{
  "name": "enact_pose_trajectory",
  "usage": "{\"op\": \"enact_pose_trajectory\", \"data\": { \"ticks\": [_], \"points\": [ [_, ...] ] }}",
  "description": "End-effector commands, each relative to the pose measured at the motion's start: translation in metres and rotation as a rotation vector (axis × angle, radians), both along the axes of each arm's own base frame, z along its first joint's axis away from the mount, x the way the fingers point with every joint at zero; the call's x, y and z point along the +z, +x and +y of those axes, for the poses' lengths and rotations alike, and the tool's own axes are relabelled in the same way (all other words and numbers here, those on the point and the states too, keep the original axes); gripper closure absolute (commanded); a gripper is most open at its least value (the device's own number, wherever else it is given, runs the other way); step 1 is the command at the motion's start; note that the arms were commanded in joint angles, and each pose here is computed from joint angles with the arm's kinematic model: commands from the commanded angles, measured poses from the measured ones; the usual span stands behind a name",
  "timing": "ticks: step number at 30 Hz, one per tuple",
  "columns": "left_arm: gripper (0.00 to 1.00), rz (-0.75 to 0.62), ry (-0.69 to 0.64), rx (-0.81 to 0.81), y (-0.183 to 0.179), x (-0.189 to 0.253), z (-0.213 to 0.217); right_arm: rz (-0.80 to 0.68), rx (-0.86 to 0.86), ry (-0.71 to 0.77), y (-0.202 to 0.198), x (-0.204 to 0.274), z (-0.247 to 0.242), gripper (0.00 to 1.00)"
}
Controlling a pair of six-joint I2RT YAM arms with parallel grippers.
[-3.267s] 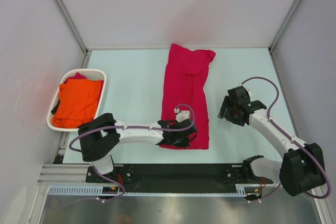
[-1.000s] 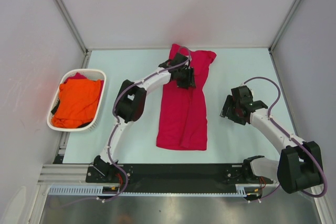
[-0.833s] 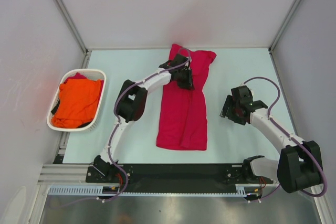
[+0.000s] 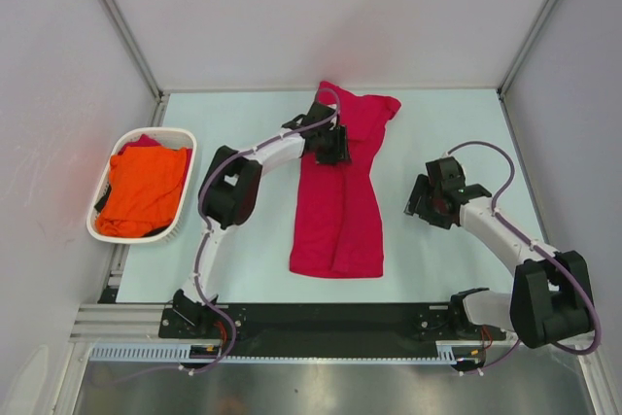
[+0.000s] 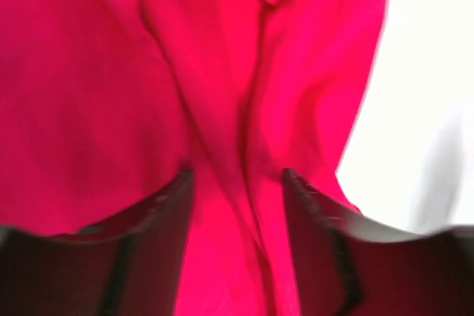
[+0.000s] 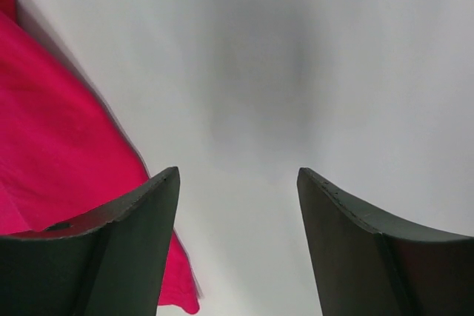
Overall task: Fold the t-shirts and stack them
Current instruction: Rotate the tshirt 90 degrees
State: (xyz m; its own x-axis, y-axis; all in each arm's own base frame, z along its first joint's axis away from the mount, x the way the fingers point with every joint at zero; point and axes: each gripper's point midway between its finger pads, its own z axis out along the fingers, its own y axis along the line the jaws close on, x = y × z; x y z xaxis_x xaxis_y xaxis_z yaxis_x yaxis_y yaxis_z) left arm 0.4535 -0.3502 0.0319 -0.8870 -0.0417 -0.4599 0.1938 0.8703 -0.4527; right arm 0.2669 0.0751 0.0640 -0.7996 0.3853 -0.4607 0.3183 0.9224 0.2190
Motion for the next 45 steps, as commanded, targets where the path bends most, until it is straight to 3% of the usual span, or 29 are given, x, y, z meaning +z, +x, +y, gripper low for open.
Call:
{"op": "enact_pose_trajectory", "data": {
  "ticks": [1, 5, 7, 11, 14, 17, 22, 24, 26, 29, 38, 45],
  "points": [
    [0.38, -0.054, -0.085, -0.039, -0.013, 0.032, 0.001, -0.133, 0.018, 0.015, 0.034, 0.020, 0.006, 0.30],
    [0.36, -0.178, -0.134, -0.065, -0.023, 0.088, 0.008, -0.326, 0.075, 0.075, 0.080, 0.060, 0.025, 0.29],
    [0.36, -0.210, -0.115, -0.064, -0.028, 0.095, 0.020, -0.440, 0.101, 0.107, 0.105, 0.082, 0.035, 0.25],
    [0.35, -0.303, -0.102, -0.024, -0.030, 0.130, 0.050, -0.519, 0.101, 0.047, 0.164, 0.112, 0.039, 0.25],
    [0.35, -0.330, -0.071, 0.017, -0.031, 0.138, 0.073, -0.532, 0.123, 0.012, 0.193, 0.118, 0.047, 0.16],
    [0.35, -0.325, -0.026, 0.044, -0.039, 0.131, 0.089, -0.527, 0.140, 0.000, 0.227, 0.119, 0.062, 0.25],
    [0.35, -0.319, 0.001, 0.065, -0.057, 0.126, 0.105, -0.477, 0.200, 0.026, 0.286, 0.094, 0.097, 0.26],
    [0.35, -0.309, 0.016, 0.072, -0.065, 0.120, 0.112, -0.442, 0.232, 0.089, 0.309, 0.074, 0.110, 0.35],
    [0.35, -0.311, 0.023, 0.076, -0.073, 0.121, 0.118, -0.412, 0.285, 0.193, 0.317, 0.064, 0.121, 0.42],
    [0.35, -0.317, 0.051, 0.100, -0.080, 0.123, 0.129, -0.382, 0.276, 0.230, 0.334, 0.044, 0.124, 0.47],
    [0.35, -0.317, 0.081, 0.126, -0.093, 0.119, 0.145, -0.471, 0.191, 0.108, 0.367, 0.045, 0.087, 0.41],
    [0.35, -0.296, 0.093, 0.126, -0.096, 0.109, 0.146, -0.468, 0.178, 0.136, 0.384, 0.035, 0.081, 0.41]
  ]
}}
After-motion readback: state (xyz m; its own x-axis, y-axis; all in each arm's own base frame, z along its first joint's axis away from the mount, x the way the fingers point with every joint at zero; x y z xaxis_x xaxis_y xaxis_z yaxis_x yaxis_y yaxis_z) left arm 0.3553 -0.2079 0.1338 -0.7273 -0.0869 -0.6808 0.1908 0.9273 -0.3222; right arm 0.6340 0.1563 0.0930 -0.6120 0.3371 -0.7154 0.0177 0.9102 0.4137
